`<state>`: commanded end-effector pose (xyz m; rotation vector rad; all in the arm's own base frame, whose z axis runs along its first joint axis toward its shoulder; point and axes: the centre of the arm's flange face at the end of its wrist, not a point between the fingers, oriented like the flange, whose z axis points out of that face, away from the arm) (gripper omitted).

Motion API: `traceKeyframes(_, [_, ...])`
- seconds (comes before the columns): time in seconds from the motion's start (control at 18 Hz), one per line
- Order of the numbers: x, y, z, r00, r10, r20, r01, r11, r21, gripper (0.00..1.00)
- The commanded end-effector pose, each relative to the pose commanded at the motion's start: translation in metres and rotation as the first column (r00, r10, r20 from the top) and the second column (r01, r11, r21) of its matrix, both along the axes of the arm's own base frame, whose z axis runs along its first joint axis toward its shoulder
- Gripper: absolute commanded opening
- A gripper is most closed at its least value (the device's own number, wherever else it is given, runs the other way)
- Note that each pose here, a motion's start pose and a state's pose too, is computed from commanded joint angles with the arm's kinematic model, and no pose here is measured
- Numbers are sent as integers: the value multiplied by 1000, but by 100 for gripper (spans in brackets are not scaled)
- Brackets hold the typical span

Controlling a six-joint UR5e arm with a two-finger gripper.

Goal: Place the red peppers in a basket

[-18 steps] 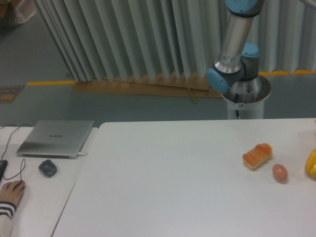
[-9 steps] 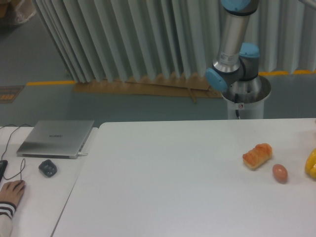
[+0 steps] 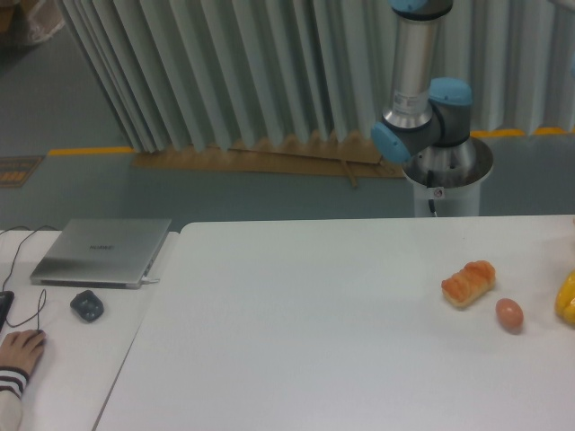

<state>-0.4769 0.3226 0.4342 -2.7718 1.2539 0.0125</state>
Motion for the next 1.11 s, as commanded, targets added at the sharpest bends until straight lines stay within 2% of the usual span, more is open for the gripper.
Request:
traceKeyframes(0.06, [10, 13, 1, 1000, -23, 2, 23, 1000, -1, 100])
traceKeyframes(0.22, [25, 21, 1, 999, 18, 40, -17, 1000, -17, 100])
traceKeyframes(0.56, [61, 48, 10, 999, -42, 29, 42, 999, -16, 100])
traceKeyframes(0.67, [75, 54, 16, 999, -28, 29, 29, 999, -17, 100])
traceKeyframes(1.11, [98, 58, 21, 998, -39, 39, 40, 999, -21, 100])
